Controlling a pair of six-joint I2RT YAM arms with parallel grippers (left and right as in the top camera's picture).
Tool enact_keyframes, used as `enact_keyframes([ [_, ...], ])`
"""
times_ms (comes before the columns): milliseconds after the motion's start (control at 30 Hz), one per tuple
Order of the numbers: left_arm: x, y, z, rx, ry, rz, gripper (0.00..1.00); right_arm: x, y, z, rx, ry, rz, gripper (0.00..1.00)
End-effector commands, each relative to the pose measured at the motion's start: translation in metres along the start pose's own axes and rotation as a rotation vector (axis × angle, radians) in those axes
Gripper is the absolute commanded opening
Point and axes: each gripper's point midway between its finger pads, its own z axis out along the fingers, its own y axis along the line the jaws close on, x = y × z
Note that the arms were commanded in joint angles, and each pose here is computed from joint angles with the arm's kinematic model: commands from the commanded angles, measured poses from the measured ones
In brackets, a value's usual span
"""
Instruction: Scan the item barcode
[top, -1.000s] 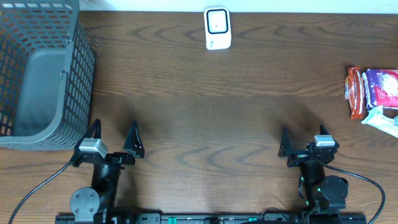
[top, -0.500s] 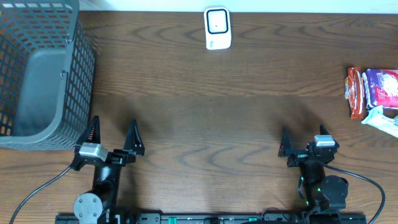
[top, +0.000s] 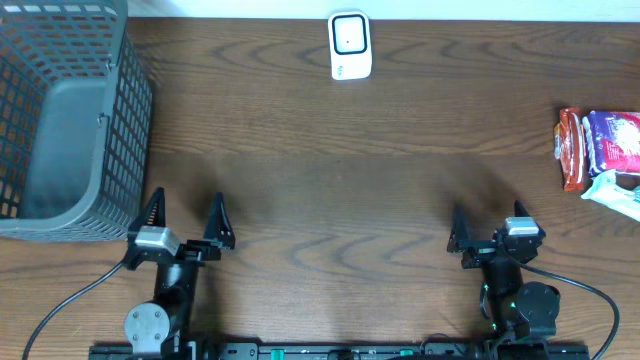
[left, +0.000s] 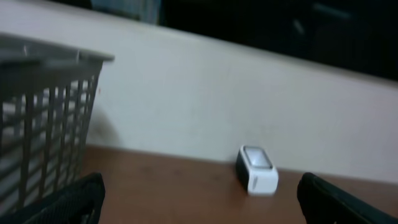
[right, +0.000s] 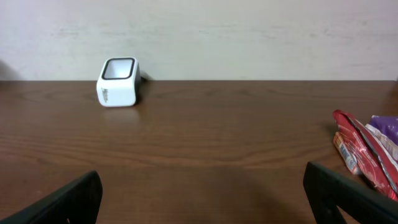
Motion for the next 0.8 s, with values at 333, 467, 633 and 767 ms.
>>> enact_keyframes([
  [333,0.064,0.015,-0.009,-0.048,0.265,0.1,0.98,0.001,-0.001,0.0,0.006,-0.001,0.014,0.99],
  [467,0.079,0.018,-0.014,-0.051,0.328,0.14,0.98,0.001,-0.001,0.0,0.006,-0.001,0.014,0.99],
  [633,0.084,0.019,-0.016,-0.048,0.35,0.176,0.99,0.001,-0.001,0.0,0.006,-0.001,0.014,0.99],
  [767,0.084,0.02,-0.016,-0.044,0.351,0.21,0.98,0.001,-0.001,0.0,0.006,-0.001,0.014,0.99],
])
